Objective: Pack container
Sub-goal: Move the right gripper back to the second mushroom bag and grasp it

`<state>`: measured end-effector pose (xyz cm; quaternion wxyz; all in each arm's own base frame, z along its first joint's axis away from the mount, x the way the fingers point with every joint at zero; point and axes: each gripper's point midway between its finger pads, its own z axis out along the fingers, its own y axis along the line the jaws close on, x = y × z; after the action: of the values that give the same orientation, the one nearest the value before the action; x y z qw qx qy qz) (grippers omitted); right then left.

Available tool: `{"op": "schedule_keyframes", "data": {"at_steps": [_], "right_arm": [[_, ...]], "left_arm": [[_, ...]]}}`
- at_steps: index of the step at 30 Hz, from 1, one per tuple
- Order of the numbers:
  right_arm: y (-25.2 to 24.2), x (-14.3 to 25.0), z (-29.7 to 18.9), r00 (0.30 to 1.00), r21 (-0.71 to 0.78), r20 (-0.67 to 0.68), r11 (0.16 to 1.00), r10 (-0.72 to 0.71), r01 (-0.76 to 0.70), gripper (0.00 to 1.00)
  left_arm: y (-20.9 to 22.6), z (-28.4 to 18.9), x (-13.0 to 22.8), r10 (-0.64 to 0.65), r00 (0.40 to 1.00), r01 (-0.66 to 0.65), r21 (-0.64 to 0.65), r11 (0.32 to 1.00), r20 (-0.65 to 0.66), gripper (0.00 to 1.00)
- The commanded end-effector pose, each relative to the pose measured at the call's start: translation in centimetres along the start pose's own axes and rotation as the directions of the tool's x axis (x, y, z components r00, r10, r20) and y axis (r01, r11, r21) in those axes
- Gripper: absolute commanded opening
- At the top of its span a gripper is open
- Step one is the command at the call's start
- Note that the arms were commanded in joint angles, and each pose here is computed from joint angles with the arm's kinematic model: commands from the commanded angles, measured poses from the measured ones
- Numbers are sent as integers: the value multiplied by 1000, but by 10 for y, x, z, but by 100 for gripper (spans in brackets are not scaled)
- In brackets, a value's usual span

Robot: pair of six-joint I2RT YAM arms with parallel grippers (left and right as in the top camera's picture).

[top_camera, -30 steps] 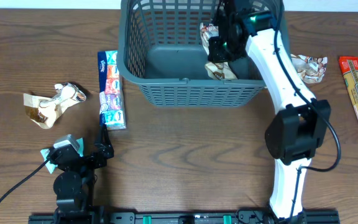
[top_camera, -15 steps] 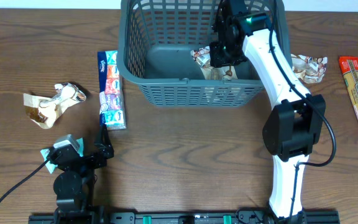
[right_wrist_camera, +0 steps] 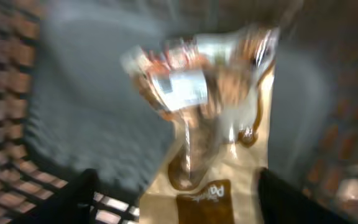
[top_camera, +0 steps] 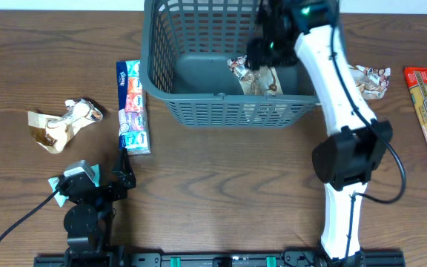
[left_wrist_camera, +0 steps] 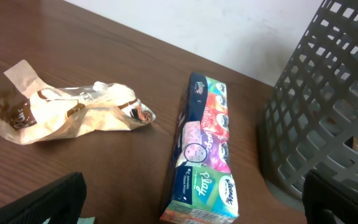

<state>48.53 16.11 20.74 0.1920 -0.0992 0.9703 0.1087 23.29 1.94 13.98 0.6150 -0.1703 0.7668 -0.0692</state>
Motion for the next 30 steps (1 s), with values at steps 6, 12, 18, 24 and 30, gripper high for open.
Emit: {"op": "schedule_keyframes", "data": {"at_steps": [6, 12, 18, 24, 30], "right_arm": [[9, -61, -169, 892, -26, 448, 998, 55, -48, 99], [-71, -43, -254, 657, -17, 636, 859, 404, -511, 99], [-162, 13, -302, 301, -99, 704, 509, 643, -855, 99], [-211, 24, -290, 225, -123, 661, 399, 716, -909, 99], [-252, 16, -223, 125, -95, 594, 224, 795, -970, 99]], "left_arm": [[2, 1, 13, 19, 999, -19, 1, 1000, -41, 98], [2, 1, 13, 19, 999, -19, 1, 1000, -41, 98], [2, 1, 13, 19, 999, -19, 1, 1000, -41, 98], [2, 1, 13, 19, 999, -19, 1, 1000, -41, 98], [2, 1, 13, 19, 999, -19, 1, 1000, -41, 98]]}}
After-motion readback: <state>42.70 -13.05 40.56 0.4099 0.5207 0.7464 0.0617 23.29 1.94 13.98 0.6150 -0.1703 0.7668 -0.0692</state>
